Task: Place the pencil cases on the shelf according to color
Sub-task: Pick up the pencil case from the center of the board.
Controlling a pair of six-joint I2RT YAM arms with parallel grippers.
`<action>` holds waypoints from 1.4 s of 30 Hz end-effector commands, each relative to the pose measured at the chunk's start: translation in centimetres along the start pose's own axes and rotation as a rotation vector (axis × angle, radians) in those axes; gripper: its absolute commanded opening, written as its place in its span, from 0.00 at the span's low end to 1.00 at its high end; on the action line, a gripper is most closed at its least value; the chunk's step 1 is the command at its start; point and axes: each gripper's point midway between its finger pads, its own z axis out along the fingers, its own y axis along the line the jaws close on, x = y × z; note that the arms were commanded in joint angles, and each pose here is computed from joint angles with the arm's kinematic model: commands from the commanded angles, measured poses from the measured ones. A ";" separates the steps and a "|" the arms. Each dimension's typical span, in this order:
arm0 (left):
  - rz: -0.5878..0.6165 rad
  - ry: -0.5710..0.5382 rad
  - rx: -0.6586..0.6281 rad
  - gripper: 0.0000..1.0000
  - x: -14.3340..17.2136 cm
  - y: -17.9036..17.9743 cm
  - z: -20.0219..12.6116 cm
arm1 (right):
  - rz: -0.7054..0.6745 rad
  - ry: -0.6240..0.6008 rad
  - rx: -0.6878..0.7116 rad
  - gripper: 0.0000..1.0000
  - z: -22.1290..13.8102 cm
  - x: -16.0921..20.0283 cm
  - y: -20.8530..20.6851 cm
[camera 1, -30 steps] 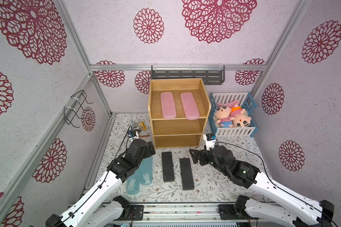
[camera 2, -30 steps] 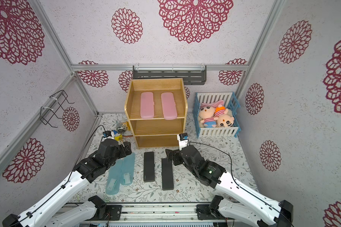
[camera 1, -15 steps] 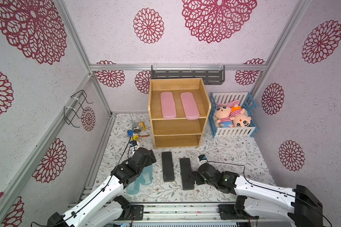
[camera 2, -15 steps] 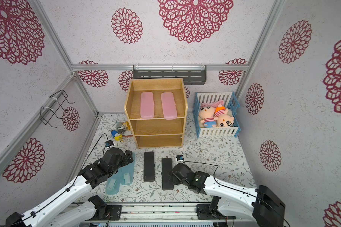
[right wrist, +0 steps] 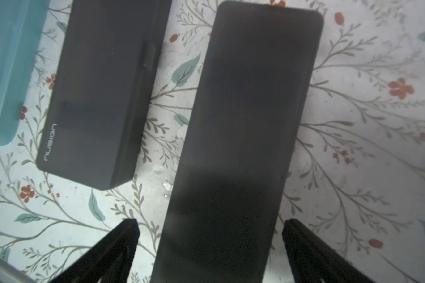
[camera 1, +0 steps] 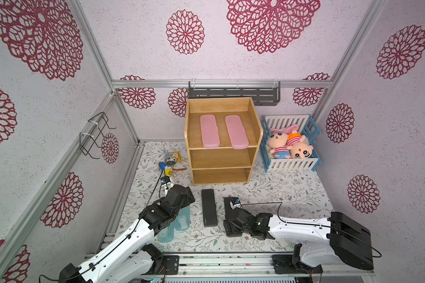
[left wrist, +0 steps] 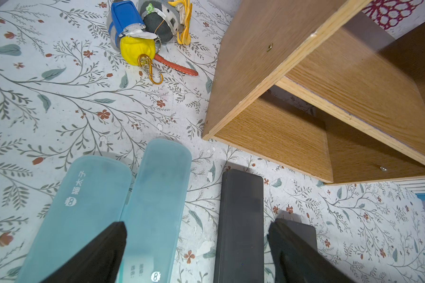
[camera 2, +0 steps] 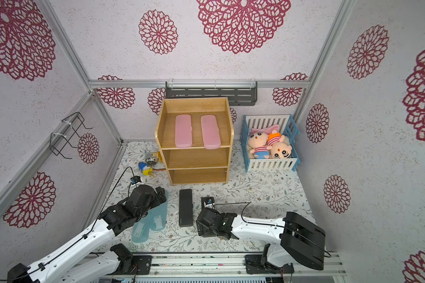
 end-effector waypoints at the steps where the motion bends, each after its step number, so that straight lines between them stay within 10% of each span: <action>1: 0.004 -0.013 -0.008 0.97 -0.3 -0.1 -0.2 | -0.013 -0.007 0.067 0.99 0.4 -0.3 -0.6; 42: -0.017 -0.010 0.000 0.97 0.0 -0.4 -0.5 | 0.020 0.100 0.043 0.91 1.7 7.0 -2.4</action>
